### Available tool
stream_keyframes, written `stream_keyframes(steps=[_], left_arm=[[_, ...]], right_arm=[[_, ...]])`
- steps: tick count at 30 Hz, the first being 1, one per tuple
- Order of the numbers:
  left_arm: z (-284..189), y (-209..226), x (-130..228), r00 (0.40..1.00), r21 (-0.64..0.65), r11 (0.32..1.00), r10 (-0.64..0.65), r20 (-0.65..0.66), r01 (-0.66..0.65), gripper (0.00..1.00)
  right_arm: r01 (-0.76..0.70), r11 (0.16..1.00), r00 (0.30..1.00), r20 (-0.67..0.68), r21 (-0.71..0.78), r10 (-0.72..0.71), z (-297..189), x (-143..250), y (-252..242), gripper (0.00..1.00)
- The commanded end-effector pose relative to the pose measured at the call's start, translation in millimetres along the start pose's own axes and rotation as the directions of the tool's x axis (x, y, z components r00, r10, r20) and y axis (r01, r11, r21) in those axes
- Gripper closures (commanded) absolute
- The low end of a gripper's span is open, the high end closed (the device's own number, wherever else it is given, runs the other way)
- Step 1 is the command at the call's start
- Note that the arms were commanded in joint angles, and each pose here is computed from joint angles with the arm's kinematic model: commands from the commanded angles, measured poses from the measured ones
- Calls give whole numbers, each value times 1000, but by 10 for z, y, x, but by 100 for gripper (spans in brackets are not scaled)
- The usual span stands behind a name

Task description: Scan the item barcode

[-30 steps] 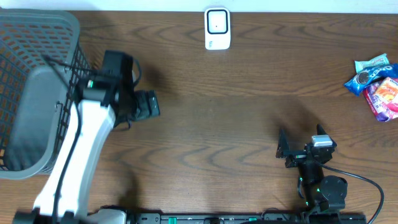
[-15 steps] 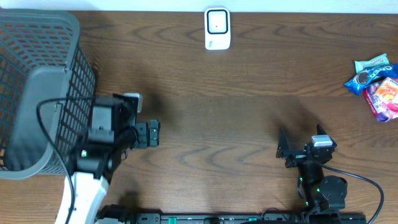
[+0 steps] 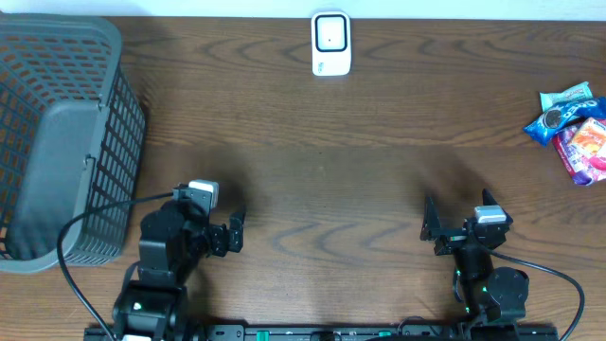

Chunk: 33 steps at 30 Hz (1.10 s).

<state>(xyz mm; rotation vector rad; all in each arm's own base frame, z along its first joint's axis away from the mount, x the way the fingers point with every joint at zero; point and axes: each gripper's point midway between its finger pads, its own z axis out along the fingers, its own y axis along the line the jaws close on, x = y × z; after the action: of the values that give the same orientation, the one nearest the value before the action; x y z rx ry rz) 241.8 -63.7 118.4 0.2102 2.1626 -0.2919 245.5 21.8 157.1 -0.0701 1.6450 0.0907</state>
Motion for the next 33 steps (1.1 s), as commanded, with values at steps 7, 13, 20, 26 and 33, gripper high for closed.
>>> stream_keyframes(steps=[7, 13, 20, 26, 33], left_arm=[[-123, 68, 27, 985, -30, 999, 32, 171, -27, 2], [-166, 146, 26, 968, -61, 998, 35, 247, -20, 2], [-192, 261, -98, 930, -105, 994, 52, 364, -14, 2], [-242, 343, -193, 888, -138, 990, 67, 454, -4, 2], [-337, 401, -334, 856, -173, 985, 95, 508, -7, 2]], right_arm=[[10, 1000, 1000, 0, 21, -10, -3, 5, -43, 1], [10, 1000, 1000, 0, 21, -10, -3, 5, -43, 1], [10, 1000, 1000, -1, 21, -10, -2, 7, -43, 1], [10, 1000, 1000, 0, 21, -10, -3, 5, -42, 1], [10, 1000, 1000, 0, 21, -10, -3, 5, -43, 1]])
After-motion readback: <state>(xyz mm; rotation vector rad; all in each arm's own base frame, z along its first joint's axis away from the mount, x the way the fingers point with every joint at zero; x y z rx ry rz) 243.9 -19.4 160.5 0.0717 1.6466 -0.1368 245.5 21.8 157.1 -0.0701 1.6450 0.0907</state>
